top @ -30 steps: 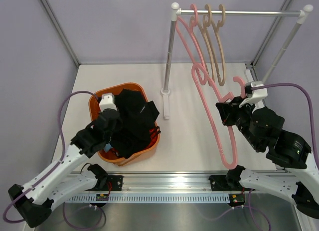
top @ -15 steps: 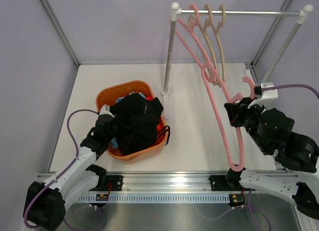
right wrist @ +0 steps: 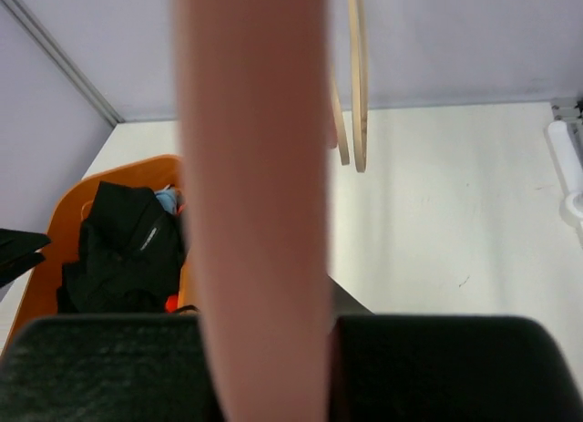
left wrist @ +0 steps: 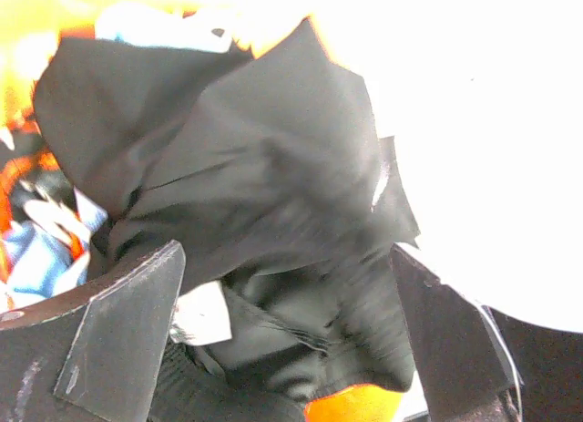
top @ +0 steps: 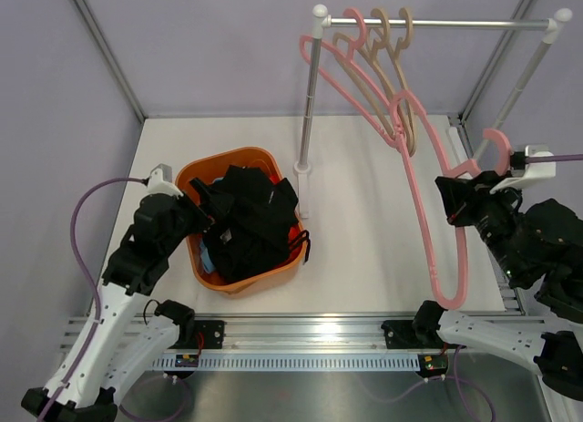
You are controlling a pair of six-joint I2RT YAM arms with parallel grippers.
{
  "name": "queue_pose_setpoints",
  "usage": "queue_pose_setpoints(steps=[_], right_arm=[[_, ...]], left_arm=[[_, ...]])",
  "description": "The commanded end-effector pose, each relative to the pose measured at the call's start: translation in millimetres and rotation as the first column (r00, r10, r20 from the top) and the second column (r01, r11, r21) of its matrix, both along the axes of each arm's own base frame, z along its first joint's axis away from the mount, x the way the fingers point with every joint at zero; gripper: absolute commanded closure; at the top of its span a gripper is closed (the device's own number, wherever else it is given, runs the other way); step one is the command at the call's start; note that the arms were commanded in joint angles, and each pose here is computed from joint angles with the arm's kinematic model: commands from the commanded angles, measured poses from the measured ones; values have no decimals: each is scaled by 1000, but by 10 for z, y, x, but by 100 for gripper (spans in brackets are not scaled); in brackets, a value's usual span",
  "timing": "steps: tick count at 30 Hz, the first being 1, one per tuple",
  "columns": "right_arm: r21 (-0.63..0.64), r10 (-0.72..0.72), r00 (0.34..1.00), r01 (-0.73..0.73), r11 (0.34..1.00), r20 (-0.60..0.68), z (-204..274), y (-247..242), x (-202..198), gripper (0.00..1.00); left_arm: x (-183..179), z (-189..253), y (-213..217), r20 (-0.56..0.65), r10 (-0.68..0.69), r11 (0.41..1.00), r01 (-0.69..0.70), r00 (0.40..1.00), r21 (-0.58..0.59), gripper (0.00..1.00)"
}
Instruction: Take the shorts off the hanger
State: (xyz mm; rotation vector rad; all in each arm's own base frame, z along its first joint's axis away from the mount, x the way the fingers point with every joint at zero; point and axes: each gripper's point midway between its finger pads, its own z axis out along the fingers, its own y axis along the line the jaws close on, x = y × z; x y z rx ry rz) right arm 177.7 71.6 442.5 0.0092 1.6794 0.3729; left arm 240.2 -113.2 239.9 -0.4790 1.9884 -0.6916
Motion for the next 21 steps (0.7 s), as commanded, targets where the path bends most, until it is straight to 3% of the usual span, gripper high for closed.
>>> queue_pose_setpoints(steps=[1,6,9,13,18,21], right_arm=[[46,-64,994,61,997,90,368,-211,-15,100],[30,-80,986,76,997,148,609,-255,9,100],[-4,-182,966,186,983,182,714,-392,95,100],[-102,-367,900,398,912,234,850,-685,180,100],[-50,-392,878,420,906,276,1071,-784,139,100],[-60,-348,900,375,925,263,1065,-690,153,100]], left_arm=[[-23,431,154,101,-9,993,-3,995,121,1],[-65,709,207,168,-36,985,6,985,175,1],[-67,764,222,185,-62,975,20,981,221,1],[-80,726,161,174,-137,958,86,975,275,1],[-105,619,132,153,-187,940,132,970,314,1],[-121,584,118,147,-206,934,149,968,324,1]])
